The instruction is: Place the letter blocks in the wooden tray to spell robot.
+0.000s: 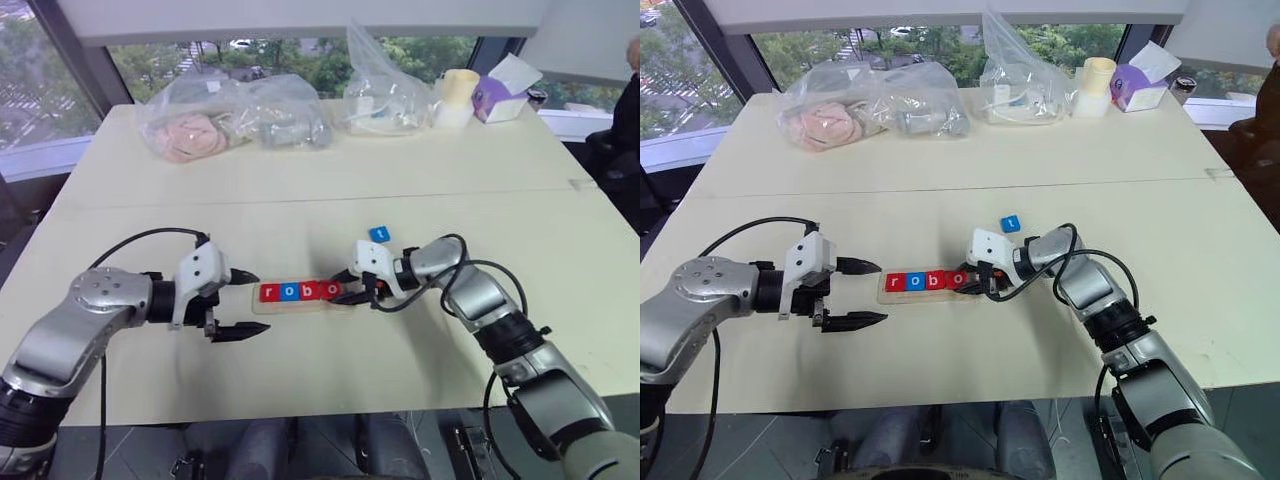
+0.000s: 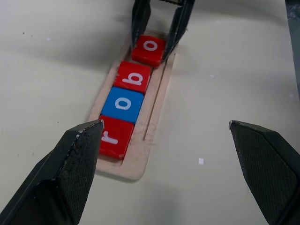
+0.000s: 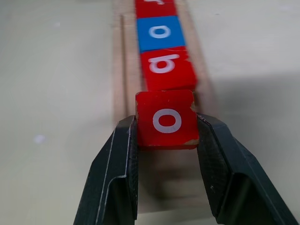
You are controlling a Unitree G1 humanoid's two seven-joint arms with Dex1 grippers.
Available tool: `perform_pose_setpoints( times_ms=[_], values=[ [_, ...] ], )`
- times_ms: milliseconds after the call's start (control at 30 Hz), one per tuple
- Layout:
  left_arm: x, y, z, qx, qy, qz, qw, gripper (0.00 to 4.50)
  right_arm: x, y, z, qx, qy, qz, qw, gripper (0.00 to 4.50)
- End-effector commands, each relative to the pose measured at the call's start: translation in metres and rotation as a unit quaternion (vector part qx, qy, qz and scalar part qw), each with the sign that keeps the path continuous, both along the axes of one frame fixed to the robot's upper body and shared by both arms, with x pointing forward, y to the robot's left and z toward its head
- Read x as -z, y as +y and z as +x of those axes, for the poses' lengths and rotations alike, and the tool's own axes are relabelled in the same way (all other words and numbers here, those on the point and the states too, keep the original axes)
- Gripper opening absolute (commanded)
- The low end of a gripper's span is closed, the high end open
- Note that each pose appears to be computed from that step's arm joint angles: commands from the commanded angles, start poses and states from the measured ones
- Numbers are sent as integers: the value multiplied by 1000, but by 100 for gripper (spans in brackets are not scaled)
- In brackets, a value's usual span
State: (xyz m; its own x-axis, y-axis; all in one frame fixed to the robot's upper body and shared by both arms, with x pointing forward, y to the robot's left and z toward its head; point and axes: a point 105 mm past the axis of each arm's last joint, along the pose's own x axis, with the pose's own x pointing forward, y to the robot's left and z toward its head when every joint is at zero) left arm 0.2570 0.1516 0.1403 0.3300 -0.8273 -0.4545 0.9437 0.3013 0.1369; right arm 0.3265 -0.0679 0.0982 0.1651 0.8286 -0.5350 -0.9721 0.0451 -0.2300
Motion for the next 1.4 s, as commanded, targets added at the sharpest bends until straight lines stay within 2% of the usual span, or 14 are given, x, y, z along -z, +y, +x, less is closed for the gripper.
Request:
perform_pose_setpoints(
  times_ms=[33,200,400,433,633,833,1000,1267,1400],
  values=[
    [-7,-1,-1,-2,-16,-4,1000,450,-7,4,4,-6,-17,7,1000,116],
    [-6,-2,0,-4,-18,-7,1000,450,-5,4,3,-9,-13,8,1000,116],
    [-4,-2,1,-7,-19,-8,1000,450,-17,6,8,2,-31,28,999,414],
    [-3,-1,2,-7,-20,-8,1000,450,-22,6,9,4,-36,35,999,441],
    [-3,-2,7,-11,-29,-9,999,450,-51,2,28,54,-63,87,993,441],
    [-3,-3,6,-7,-24,-13,1000,450,-34,-4,49,113,-85,79,987,441],
    [-3,-6,6,-7,-23,-16,1000,450,-18,2,43,88,-76,68,991,441],
    [-4,-7,8,-11,-26,-18,999,450,-21,1,37,70,-75,70,992,441],
    [-5,-8,9,-12,-29,-19,999,450,-44,-8,57,136,-114,105,979,441]
  ],
)
